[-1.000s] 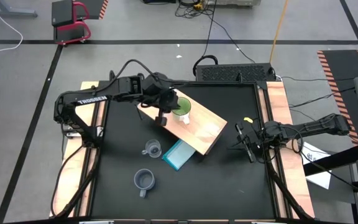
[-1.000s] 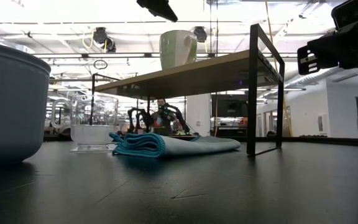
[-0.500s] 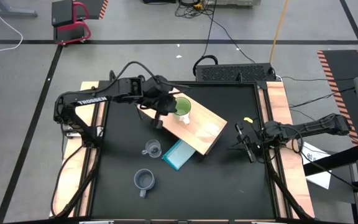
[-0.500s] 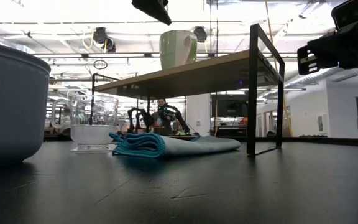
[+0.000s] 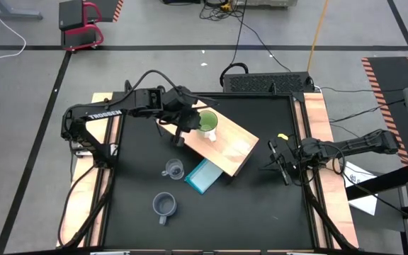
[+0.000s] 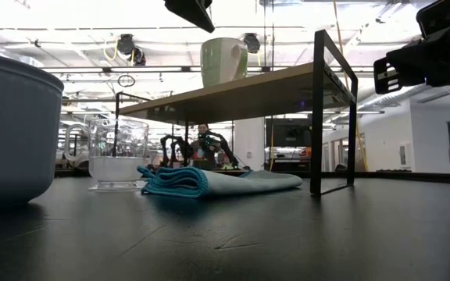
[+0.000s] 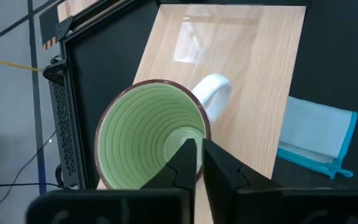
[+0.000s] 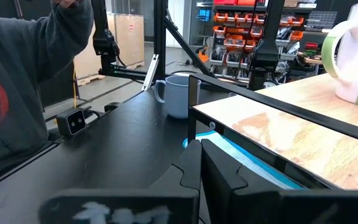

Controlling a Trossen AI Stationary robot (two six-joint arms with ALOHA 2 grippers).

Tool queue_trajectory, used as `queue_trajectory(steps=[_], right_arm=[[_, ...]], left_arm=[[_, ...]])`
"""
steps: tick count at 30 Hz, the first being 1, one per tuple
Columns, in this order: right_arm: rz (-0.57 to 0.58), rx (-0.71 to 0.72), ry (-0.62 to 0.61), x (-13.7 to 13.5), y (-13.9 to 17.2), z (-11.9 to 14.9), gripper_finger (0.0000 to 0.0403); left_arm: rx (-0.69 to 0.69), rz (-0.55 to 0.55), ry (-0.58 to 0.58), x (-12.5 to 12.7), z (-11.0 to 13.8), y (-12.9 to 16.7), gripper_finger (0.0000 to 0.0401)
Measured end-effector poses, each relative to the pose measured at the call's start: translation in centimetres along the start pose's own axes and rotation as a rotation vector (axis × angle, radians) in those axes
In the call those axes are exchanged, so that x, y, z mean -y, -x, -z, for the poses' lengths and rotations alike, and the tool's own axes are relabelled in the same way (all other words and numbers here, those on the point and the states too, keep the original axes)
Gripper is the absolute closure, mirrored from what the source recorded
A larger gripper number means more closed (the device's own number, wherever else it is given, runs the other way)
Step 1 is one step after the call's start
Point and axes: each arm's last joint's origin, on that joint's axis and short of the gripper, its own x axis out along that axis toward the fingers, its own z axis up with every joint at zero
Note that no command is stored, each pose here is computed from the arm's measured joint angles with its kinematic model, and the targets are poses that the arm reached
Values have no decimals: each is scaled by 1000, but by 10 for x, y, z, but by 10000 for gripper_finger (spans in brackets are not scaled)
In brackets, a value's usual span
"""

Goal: Stack small to large cups/mugs on shelf
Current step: Put the green mug on the shelf

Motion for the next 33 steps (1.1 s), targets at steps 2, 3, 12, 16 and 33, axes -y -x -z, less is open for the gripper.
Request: queue_trajectory(steps=[2, 3, 12, 16, 33], right_arm=[[0, -2, 0, 0, 0, 0, 403], [0, -4, -1, 0, 0, 0, 403], [-1, -28, -3, 0, -2, 3, 403], [-1, -28, -3, 0, -2, 3, 403], [-1, -18, -3, 0, -2, 2, 403]], left_arm=[[-2, 1, -1, 0, 0, 0, 355], [-5, 4, -2, 0, 1, 0, 348], [-11, 23, -3, 1, 2, 0, 284], [-24, 95, -29, 5, 5, 0, 273], [-17, 93, -37, -6, 10, -10, 260]])
